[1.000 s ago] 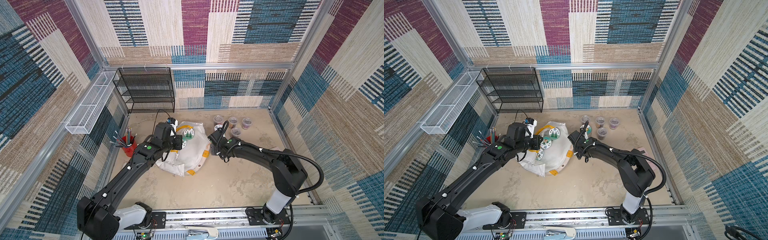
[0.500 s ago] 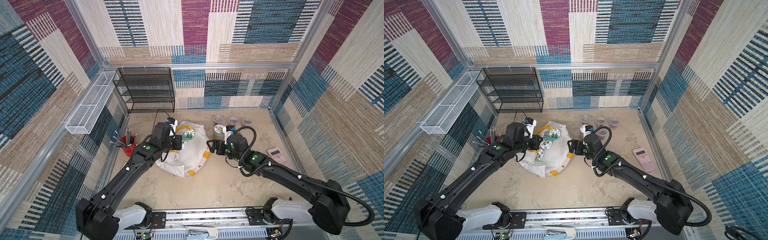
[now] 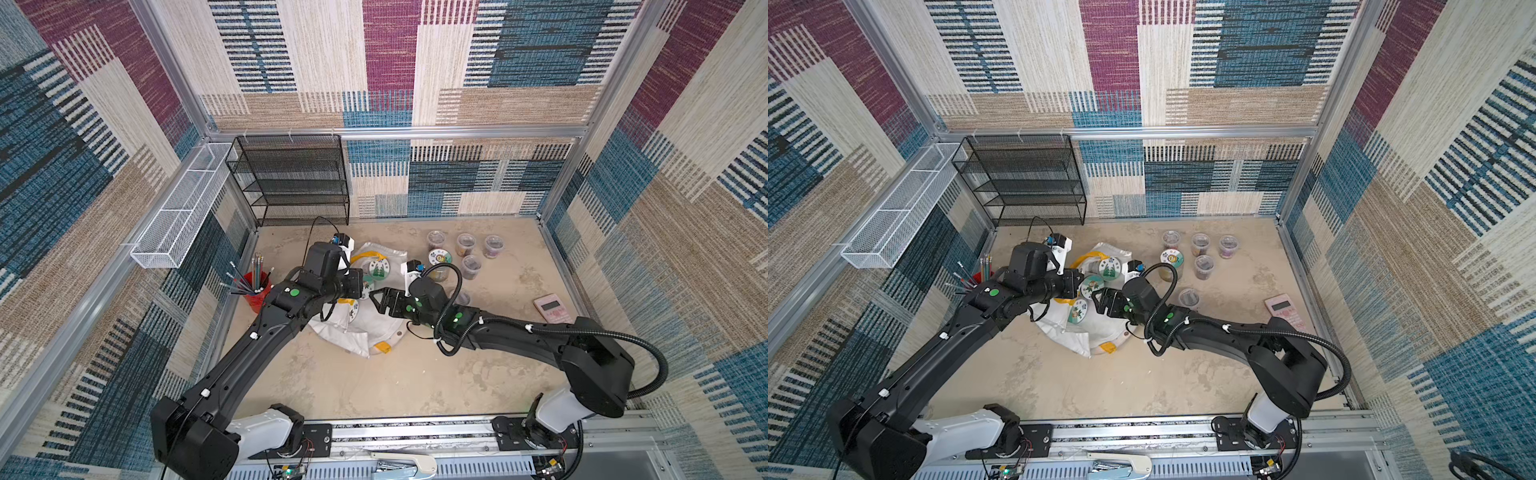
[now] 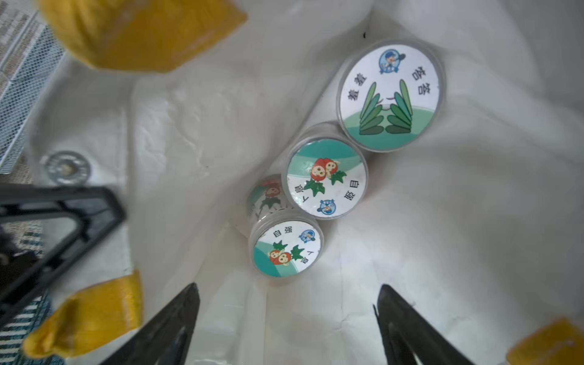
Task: Take out the seed jars from the canvas bag
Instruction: Pick up the seed jar from the canvas bag.
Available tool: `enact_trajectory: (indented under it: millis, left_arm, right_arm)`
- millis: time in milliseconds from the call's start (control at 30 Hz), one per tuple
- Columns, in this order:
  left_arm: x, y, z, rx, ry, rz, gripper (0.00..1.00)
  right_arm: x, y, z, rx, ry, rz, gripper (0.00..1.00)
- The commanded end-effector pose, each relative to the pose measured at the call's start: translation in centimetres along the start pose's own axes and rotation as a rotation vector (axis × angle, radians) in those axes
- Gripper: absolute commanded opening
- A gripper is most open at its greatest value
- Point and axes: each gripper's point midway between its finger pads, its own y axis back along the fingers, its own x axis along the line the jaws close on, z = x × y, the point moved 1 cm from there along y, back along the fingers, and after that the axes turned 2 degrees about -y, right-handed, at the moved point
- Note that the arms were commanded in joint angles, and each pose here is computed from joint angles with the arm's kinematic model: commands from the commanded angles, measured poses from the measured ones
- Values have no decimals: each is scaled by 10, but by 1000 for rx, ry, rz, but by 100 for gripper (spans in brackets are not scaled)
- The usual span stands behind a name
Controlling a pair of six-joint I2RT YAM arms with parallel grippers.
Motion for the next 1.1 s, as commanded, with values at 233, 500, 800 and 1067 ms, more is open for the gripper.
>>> enact_trajectory:
  millis: [233,500,800,1067]
  left_arm:
    - [-1,-1,1,15,-8,-2,0]
    - [-6,1,6,9,-6,-20,0]
    - [-7,2,8,4,-9,-26,0]
    - [-6,3,6,3,-6,-26,0]
  right_arm:
    - [-5,-50,14,-106,-66,-37,93]
    - [-9,-84,13,-86,-82,-83,96]
    - [-26,-114,1,-30,-110,-134,93]
    - [-22,-134,9,-49,-86,-108,90]
